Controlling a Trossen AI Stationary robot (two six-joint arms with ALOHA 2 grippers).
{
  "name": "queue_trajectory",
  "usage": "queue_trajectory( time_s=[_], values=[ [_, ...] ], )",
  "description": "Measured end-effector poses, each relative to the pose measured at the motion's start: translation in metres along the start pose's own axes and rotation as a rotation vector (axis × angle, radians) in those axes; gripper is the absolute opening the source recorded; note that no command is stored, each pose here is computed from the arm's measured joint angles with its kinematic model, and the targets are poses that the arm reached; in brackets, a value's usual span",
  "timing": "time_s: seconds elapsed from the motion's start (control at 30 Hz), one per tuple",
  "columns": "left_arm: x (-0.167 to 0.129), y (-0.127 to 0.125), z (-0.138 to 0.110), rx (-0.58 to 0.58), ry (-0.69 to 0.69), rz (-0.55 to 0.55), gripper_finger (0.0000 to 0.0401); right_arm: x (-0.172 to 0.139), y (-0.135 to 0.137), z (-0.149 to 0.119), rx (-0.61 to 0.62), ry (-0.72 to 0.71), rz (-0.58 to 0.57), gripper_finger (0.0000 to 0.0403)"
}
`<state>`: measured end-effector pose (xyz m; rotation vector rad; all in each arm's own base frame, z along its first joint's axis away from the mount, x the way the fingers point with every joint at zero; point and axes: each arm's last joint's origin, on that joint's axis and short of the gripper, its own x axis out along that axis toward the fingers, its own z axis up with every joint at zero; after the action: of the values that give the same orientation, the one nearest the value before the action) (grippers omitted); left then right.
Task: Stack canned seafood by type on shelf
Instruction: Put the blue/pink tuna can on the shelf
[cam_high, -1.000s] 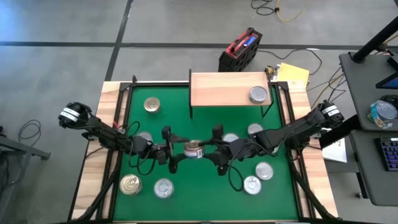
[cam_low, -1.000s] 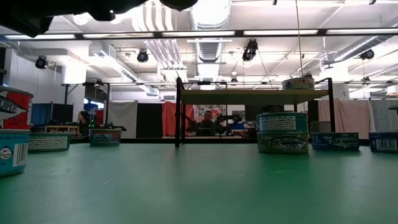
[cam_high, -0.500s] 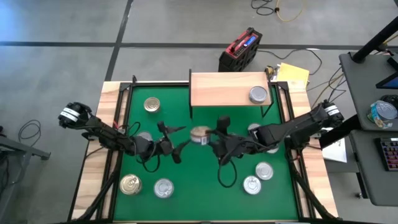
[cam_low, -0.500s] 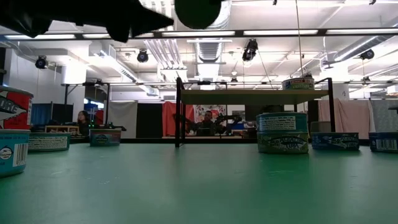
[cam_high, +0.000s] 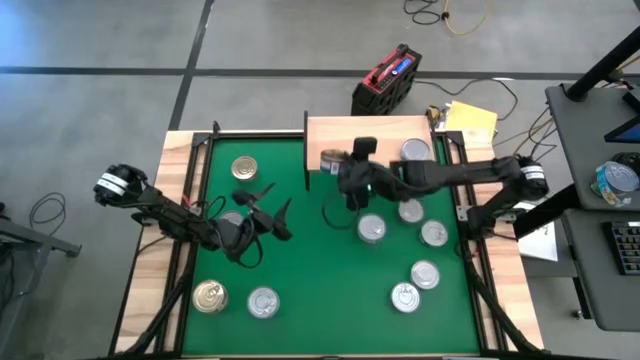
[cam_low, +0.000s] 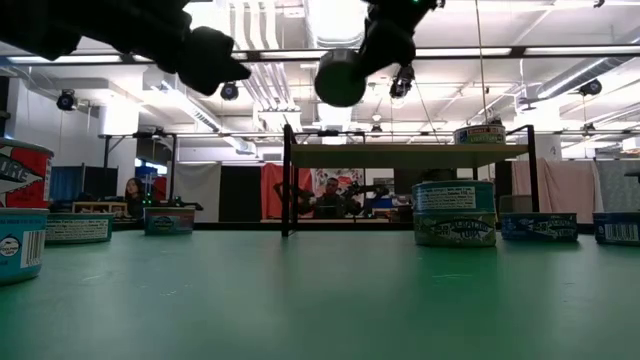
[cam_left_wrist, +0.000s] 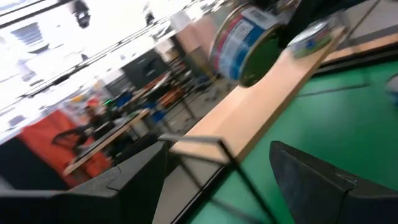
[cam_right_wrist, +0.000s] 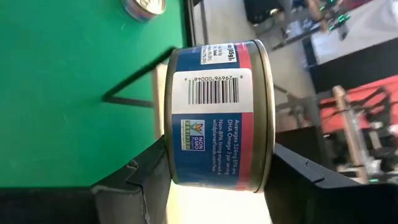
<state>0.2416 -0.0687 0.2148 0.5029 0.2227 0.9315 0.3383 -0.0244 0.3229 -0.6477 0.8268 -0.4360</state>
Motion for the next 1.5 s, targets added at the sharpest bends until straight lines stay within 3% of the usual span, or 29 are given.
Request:
queue_trajectory(
  time_s=[0.17, 0.5, 1.0, 1.2, 1.5],
  values=[
    [0.000, 0.003, -0.002, 0.034, 0.078, 0.097, 0.0268, 0.020, -0.018, -0.014, 0.032, 0.036, 0.036, 0.0197],
    [0.000, 0.003, -0.002, 0.039, 0.070, 0.087, 0.0268, 0.048, -0.021, -0.028, 0.002, 0.120, 0.063, 0.0200],
    [-0.001, -0.005, 0.004, -0.017, -0.135, -0.179, 0.0259, 0.077, -0.006, -0.032, -0.083, 0.208, 0.038, 0.0197],
    [-0.001, -0.006, 0.004, -0.030, -0.141, -0.191, 0.0244, 0.076, -0.007, -0.032, -0.081, 0.203, 0.041, 0.0194],
    [-0.001, -0.005, 0.004, -0.039, -0.140, -0.191, 0.0235, 0.076, -0.006, -0.033, -0.078, 0.198, 0.061, 0.0222]
  ],
)
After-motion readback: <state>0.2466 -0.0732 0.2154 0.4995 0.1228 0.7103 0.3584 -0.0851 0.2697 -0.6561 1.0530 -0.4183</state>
